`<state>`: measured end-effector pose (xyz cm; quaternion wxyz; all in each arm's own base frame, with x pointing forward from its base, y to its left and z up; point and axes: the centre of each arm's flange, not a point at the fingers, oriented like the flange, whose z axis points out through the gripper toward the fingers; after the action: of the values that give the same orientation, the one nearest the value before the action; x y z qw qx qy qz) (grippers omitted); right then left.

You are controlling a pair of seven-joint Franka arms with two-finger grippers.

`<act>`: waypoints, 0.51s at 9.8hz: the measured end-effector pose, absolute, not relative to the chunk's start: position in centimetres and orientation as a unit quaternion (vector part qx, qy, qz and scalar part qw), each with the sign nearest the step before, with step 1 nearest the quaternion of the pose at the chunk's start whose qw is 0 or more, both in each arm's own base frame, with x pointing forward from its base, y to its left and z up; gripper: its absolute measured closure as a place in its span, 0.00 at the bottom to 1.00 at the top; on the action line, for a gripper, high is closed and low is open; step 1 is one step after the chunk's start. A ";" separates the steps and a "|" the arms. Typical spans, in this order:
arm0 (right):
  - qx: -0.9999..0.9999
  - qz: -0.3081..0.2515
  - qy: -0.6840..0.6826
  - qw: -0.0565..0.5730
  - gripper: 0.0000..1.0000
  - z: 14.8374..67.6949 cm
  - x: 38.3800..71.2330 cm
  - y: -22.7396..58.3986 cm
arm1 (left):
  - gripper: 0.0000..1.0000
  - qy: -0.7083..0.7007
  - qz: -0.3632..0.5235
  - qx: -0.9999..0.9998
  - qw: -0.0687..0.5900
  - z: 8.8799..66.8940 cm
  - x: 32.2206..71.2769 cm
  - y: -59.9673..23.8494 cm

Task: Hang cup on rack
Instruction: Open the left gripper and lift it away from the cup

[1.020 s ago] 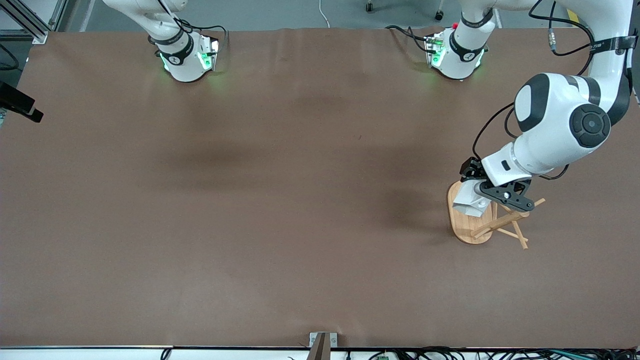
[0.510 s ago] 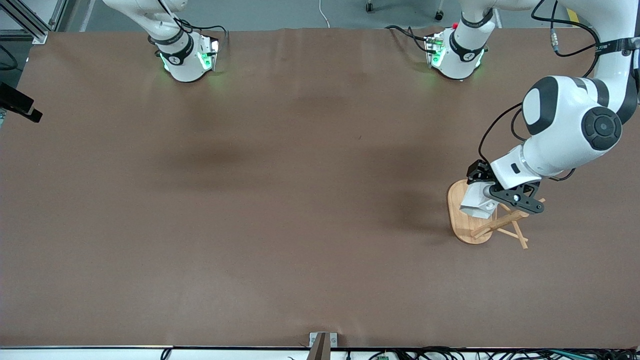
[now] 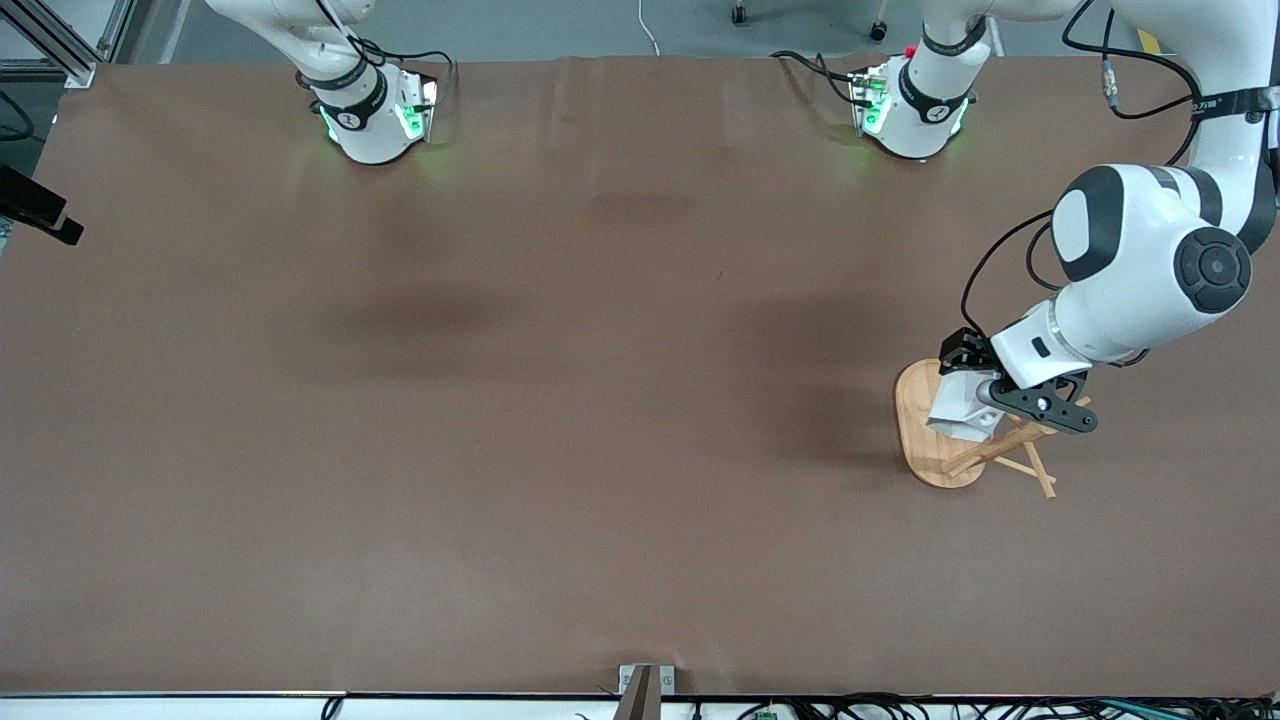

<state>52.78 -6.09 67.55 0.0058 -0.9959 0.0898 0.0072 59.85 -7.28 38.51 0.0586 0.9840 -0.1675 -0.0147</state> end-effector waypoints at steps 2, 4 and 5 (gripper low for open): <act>-0.996 0.007 0.090 0.006 0.00 67.5 52.8 -6.1 | 0.00 -0.168 -0.001 0.984 0.059 39.9 60.4 -7.3; -0.996 0.007 0.090 0.006 0.00 67.5 52.8 -6.1 | 0.00 -0.139 -0.009 0.988 0.065 44.1 60.5 -7.6; -0.996 0.007 0.091 0.006 0.00 67.5 52.8 -6.2 | 0.00 -0.113 -0.015 0.991 0.069 47.0 60.1 -7.7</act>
<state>52.77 -6.20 67.54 0.0058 -0.9958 0.0908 0.0075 60.07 -7.68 47.05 0.0689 0.9911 -0.1127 -0.0149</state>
